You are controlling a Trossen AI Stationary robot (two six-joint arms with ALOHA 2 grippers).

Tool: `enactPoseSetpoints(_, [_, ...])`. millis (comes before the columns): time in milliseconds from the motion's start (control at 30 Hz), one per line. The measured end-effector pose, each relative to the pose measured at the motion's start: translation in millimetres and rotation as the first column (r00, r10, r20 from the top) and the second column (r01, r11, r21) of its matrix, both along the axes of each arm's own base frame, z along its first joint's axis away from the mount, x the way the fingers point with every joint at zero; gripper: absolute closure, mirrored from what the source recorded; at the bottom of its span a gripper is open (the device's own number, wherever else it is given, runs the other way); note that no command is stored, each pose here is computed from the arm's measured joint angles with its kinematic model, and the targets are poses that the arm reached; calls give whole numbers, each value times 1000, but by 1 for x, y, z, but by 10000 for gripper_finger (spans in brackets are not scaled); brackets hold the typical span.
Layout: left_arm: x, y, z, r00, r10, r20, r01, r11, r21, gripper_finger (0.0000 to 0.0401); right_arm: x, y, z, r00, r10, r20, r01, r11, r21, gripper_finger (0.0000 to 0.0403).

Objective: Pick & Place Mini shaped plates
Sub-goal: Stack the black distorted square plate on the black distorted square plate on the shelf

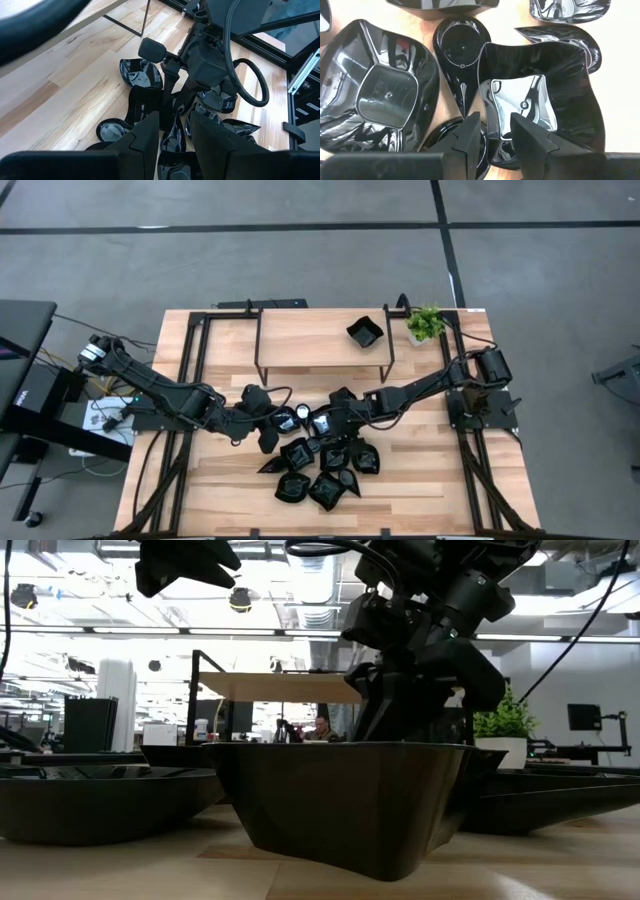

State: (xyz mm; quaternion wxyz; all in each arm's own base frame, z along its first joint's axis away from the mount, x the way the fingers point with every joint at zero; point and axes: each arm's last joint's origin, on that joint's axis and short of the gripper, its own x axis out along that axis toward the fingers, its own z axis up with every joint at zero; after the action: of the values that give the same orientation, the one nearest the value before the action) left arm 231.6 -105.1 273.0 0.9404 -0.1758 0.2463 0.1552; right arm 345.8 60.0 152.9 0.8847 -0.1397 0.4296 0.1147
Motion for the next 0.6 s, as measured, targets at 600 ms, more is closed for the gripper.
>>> enactPoseSetpoints(600, [0, 0, 0, 1000, 3, 1, -3, 1000, 2, 288, -2, -2, -1, 1000, -7, -25, 7, 1000, -7, 303])
